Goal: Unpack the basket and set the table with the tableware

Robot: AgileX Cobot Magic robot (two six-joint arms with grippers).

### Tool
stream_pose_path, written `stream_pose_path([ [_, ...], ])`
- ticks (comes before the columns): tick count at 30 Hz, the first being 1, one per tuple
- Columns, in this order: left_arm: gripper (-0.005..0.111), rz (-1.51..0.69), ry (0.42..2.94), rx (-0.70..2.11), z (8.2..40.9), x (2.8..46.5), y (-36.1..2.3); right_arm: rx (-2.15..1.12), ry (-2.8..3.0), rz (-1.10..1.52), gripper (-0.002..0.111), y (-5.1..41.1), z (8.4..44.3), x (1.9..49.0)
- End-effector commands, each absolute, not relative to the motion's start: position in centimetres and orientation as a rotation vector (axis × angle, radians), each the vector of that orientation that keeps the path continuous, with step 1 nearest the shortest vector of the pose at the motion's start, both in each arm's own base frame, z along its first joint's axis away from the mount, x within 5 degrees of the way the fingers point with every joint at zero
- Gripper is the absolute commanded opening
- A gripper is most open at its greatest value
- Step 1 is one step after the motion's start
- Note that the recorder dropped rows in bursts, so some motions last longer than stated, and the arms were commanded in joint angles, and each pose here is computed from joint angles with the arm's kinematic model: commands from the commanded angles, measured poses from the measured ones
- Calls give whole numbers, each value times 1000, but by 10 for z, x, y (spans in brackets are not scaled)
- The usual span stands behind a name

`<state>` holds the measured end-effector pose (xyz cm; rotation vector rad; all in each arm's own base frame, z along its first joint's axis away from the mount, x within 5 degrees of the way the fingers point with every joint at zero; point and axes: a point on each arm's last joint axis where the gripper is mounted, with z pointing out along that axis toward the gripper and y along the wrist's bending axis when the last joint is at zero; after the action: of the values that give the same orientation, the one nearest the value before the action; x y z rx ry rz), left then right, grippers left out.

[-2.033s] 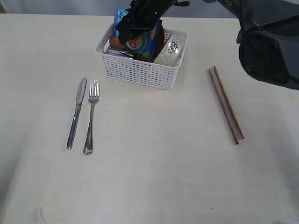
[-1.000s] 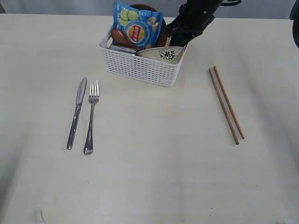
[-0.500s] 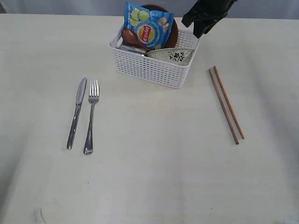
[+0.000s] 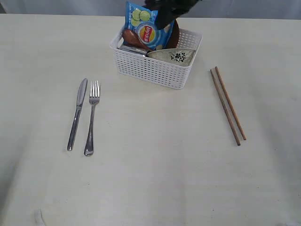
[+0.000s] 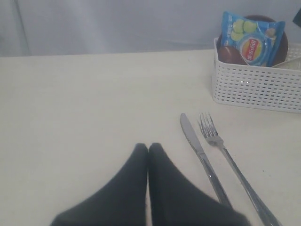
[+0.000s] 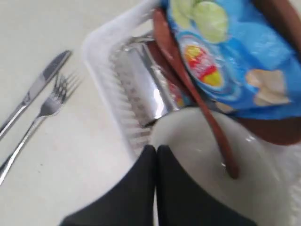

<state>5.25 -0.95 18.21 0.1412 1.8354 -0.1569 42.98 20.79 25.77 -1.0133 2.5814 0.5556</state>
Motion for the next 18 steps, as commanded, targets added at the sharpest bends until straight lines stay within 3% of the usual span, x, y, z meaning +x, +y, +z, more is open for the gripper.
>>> stream_pose_path([
  [1,0,-157,1825,147,182,53,-10,-1011,2547,568,-1,242,255,419],
  [9,0,-157,1825,147,182,53,-10,-1184,2550,376,2,281,215,408],
  [11,0,-157,1825,147,182,53,-10,-1249,2536,401,11,282,211,406],
  [15,0,-157,1825,147,182,53,-10,-1321,2493,432,42,285,206,406],
  [16,0,-157,1825,147,182,53,-10,-1314,2487,431,47,286,205,407],
  [18,0,-157,1825,147,182,53,-10,-1306,2477,422,47,287,203,409],
])
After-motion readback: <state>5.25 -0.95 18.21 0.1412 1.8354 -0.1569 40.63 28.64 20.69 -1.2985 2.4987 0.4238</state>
